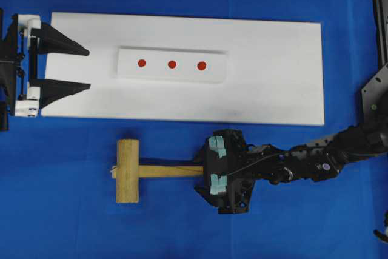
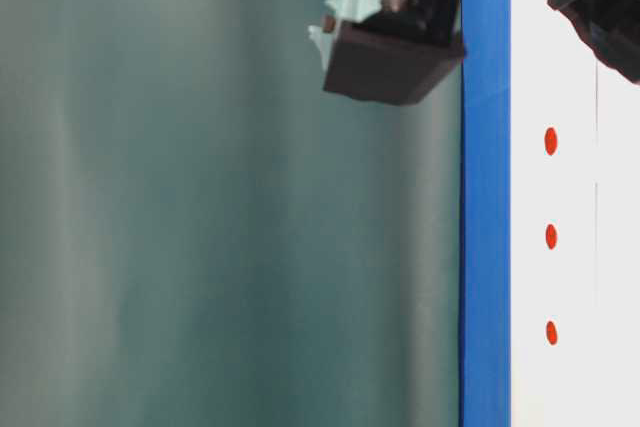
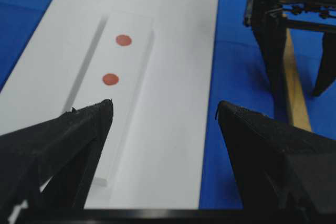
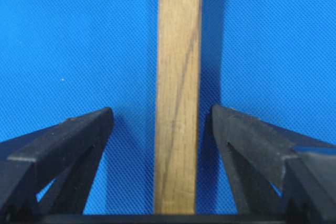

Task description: Hit the mark with a hammer.

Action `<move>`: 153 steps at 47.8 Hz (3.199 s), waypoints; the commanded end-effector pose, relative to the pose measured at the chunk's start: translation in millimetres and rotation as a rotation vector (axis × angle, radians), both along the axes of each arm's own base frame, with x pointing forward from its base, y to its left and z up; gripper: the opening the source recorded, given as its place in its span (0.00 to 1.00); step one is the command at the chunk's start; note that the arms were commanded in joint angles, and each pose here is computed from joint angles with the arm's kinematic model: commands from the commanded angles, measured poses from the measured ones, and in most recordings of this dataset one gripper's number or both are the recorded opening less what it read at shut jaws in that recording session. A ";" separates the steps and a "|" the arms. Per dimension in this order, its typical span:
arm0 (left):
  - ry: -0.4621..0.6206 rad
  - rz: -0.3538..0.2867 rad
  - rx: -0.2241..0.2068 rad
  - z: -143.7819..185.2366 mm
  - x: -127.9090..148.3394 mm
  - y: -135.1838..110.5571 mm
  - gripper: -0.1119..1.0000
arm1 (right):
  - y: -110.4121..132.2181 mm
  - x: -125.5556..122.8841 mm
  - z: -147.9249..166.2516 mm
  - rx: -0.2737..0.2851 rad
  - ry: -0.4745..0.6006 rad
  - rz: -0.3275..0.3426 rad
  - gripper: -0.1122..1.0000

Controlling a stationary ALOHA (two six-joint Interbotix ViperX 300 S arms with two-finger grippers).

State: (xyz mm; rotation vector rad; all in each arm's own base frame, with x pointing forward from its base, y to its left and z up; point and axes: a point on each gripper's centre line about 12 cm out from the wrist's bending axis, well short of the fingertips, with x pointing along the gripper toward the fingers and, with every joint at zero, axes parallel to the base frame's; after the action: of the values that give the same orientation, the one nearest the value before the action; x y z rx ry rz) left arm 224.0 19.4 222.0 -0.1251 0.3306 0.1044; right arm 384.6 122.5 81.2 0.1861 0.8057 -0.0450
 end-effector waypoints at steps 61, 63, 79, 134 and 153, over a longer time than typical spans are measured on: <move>-0.048 -0.007 0.010 16.8 -16.9 -2.5 0.79 | -142.1 -55.8 166.4 -0.187 -0.385 -0.132 0.82; -0.050 -0.007 0.011 17.2 -17.3 -2.5 0.79 | -140.7 -58.7 168.7 -0.181 -0.391 -0.122 0.82; -0.089 -0.018 0.046 25.6 -28.2 -3.7 0.79 | -139.1 -118.9 195.2 -0.160 -0.522 -0.120 0.82; -0.129 -0.077 0.153 -2.9 -68.4 -11.7 0.79 | -142.3 -224.2 125.2 -0.113 -0.571 -0.172 0.66; -0.126 -0.077 0.152 -5.0 -69.0 -11.8 0.79 | -143.2 -224.3 125.4 -0.117 -0.573 -0.178 0.66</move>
State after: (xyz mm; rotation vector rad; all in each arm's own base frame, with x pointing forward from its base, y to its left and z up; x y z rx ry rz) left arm 153.5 7.8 212.7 0.0298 0.2125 0.0465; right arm 158.7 -19.7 202.2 0.1467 0.2225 -0.1903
